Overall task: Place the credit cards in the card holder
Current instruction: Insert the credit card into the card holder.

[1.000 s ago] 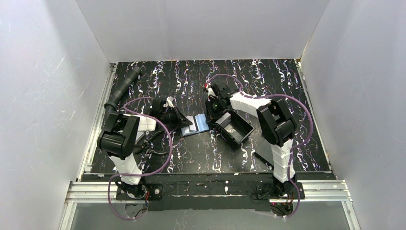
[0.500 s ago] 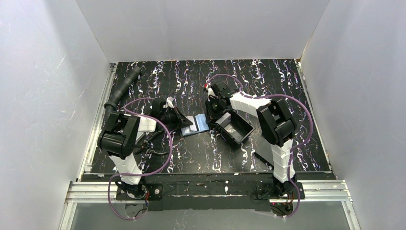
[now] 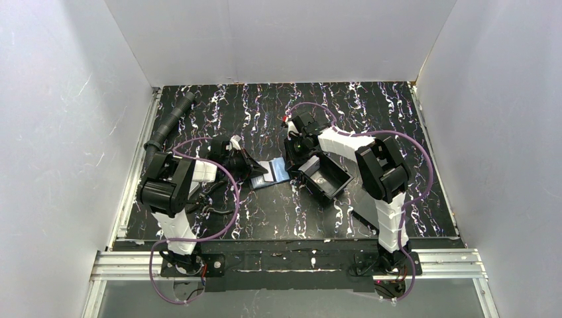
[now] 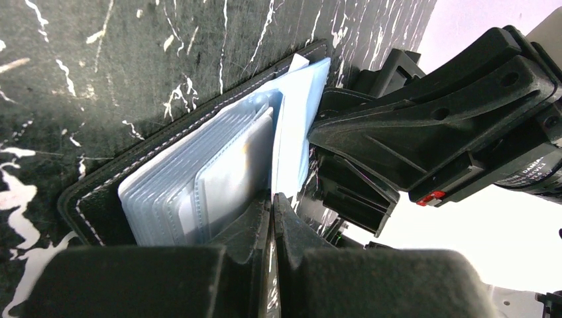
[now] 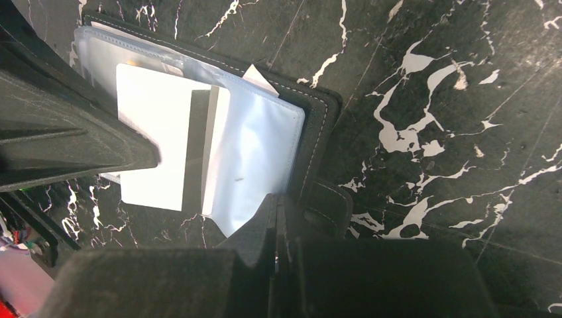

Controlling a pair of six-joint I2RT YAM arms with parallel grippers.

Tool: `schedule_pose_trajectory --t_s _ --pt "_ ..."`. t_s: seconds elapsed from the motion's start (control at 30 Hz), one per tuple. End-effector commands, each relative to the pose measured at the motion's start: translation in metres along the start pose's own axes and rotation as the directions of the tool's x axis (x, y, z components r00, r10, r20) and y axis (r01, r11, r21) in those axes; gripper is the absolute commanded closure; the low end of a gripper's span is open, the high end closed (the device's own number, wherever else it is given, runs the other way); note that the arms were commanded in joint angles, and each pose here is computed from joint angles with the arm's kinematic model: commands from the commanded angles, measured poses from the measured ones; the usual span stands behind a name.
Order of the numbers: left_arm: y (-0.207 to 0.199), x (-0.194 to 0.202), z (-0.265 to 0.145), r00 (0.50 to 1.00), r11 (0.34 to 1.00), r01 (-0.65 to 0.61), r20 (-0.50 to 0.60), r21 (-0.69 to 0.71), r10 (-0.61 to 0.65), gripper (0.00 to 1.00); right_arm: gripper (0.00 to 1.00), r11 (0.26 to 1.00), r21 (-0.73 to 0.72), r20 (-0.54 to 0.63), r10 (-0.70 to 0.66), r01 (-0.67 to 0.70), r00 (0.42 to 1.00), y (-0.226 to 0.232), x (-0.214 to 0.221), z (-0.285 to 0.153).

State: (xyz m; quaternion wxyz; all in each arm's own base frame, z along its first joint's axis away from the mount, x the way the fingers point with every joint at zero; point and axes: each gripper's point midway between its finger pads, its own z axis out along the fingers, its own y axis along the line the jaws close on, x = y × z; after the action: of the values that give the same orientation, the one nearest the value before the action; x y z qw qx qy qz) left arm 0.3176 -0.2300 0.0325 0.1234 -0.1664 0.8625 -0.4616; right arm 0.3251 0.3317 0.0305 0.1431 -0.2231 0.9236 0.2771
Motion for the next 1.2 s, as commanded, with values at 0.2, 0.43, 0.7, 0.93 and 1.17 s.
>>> schedule_pose_trajectory --t_s 0.2,0.43,0.7,0.93,1.17 --pt "0.004 0.005 0.009 0.998 1.000 0.028 -0.055 -0.014 -0.029 1.00 0.96 1.000 0.007 -0.029 -0.024 0.024 0.999 0.003 0.009 0.011" --pt "0.003 0.002 0.001 0.999 0.997 0.014 -0.029 -0.074 -0.016 0.83 0.96 1.000 0.005 -0.028 -0.021 0.021 0.999 0.004 0.008 0.011" --pt "0.008 0.005 -0.008 0.999 0.966 -0.023 -0.051 -0.259 0.010 0.54 0.96 1.000 0.005 -0.030 -0.023 0.023 0.999 0.004 0.009 0.010" --pt "0.008 0.004 -0.021 0.997 0.915 -0.073 -0.038 -0.397 0.063 0.38 0.96 1.000 0.001 -0.031 -0.024 0.024 0.999 0.005 0.009 0.011" --pt "0.006 0.006 -0.010 0.996 0.909 -0.080 -0.060 -0.408 0.060 0.47 0.96 1.000 0.003 -0.034 -0.022 0.022 0.999 0.003 0.011 0.011"
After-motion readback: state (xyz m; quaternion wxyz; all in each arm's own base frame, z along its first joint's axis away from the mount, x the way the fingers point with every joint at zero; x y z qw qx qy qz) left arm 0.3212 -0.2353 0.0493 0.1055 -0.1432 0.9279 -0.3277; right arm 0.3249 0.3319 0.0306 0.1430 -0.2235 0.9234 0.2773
